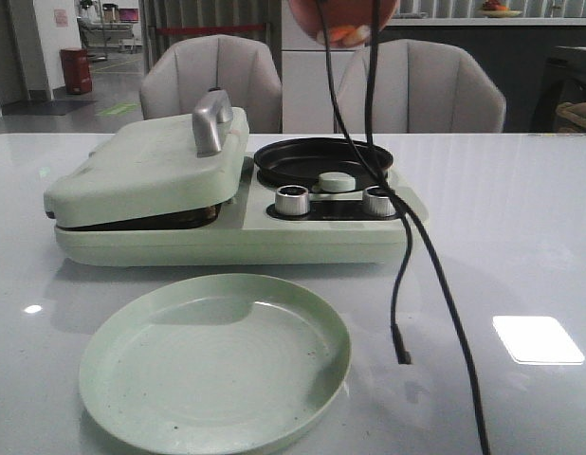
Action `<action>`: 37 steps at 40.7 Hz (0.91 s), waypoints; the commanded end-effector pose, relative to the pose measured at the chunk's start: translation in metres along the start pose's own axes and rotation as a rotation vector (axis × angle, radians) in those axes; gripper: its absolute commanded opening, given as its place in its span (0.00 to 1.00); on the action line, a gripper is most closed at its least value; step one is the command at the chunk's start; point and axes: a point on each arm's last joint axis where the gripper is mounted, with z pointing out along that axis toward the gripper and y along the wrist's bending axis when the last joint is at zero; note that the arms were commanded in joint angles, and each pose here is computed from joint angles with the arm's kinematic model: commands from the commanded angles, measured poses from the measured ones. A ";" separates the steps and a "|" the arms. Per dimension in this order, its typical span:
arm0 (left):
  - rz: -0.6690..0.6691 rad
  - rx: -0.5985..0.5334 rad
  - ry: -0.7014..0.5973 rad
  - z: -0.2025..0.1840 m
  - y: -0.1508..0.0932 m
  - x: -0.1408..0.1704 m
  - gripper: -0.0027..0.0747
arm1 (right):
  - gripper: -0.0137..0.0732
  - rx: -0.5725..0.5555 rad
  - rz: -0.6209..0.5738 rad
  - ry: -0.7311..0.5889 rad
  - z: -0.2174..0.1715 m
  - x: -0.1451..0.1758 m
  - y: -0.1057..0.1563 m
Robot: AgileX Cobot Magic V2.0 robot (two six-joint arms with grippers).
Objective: Make breakfast with bread and shrimp
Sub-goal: 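Tilt the pink bowl over the frying pan to pour the shrimp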
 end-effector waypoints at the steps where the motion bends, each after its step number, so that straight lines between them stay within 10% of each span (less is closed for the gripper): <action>1: -0.006 0.017 -0.105 -0.006 -0.002 -0.015 0.16 | 0.18 0.147 0.063 -0.062 -0.012 -0.011 -0.070; 26: -0.006 0.017 -0.105 -0.006 -0.002 -0.015 0.16 | 0.18 0.102 0.002 -0.060 -0.004 -0.011 -0.032; 37: -0.006 0.017 -0.105 -0.006 -0.002 -0.015 0.16 | 0.17 0.017 0.227 0.073 -0.016 0.002 -0.078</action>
